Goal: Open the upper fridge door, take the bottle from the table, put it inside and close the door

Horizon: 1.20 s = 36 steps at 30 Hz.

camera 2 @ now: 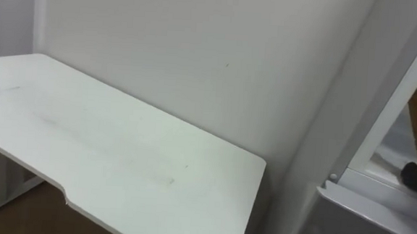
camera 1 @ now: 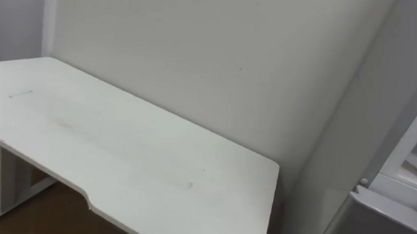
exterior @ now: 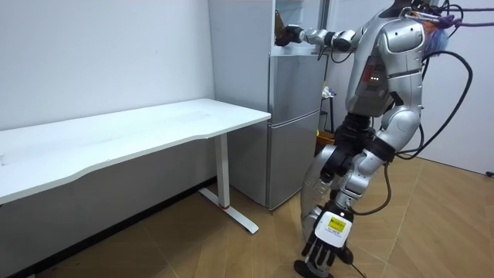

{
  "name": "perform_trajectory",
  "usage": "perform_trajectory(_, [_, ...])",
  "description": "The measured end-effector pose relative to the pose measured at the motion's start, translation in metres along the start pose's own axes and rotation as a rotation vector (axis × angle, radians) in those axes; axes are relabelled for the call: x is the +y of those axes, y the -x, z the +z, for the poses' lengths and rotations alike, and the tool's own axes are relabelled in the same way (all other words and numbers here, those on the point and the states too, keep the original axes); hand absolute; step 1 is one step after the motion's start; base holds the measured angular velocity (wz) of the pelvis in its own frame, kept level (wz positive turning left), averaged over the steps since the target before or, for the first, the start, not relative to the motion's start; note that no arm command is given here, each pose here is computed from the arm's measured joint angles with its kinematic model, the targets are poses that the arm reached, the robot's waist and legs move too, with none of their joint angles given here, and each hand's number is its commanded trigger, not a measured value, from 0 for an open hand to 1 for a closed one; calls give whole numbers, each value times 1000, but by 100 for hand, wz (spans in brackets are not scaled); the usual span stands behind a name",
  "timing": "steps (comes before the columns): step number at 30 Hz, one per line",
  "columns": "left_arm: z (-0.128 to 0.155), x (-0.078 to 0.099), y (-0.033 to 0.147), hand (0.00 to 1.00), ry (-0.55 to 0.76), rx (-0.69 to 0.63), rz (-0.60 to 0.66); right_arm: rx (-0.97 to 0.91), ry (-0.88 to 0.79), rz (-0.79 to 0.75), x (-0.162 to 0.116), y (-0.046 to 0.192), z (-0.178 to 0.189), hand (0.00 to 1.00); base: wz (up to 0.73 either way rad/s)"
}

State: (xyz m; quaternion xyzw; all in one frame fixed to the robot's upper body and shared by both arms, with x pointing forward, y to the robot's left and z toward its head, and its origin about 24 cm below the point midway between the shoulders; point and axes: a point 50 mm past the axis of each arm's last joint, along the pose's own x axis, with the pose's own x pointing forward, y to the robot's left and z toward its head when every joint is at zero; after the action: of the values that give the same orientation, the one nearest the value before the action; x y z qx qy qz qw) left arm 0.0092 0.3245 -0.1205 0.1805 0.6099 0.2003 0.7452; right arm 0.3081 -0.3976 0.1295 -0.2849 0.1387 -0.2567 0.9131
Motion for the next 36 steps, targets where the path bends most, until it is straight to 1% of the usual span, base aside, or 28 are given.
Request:
perform_trajectory(11, [2,1,0,0,6,-4,13,-1,1,19,0,0,0,0,-2])
perform_trajectory(14, [2,1,0,0,13,-5,9,-1,-43,30,1,0,0,0,-5])
perform_trajectory(17, [0,2,0,0,9,-2,11,10,-143,56,-2,1,-4,0,-8])
perform_trajectory(19, [-3,4,0,0,13,5,19,15,-266,75,-4,2,-8,0,2])
perform_trajectory(20, [-4,5,0,0,17,8,22,13,-286,82,-4,2,-8,0,0])
perform_trajectory(25, [-9,12,1,0,48,24,44,-5,-515,156,-15,7,-20,0,0])
perform_trajectory(27, [-9,12,1,0,50,25,44,-17,-583,175,-18,9,-24,0,-3])
perform_trajectory(34, [-15,11,1,0,49,44,47,-31,-710,231,-22,16,-38,0,0])
perform_trajectory(36, [-16,11,1,0,50,47,40,-37,-698,249,-25,17,-38,0,0])
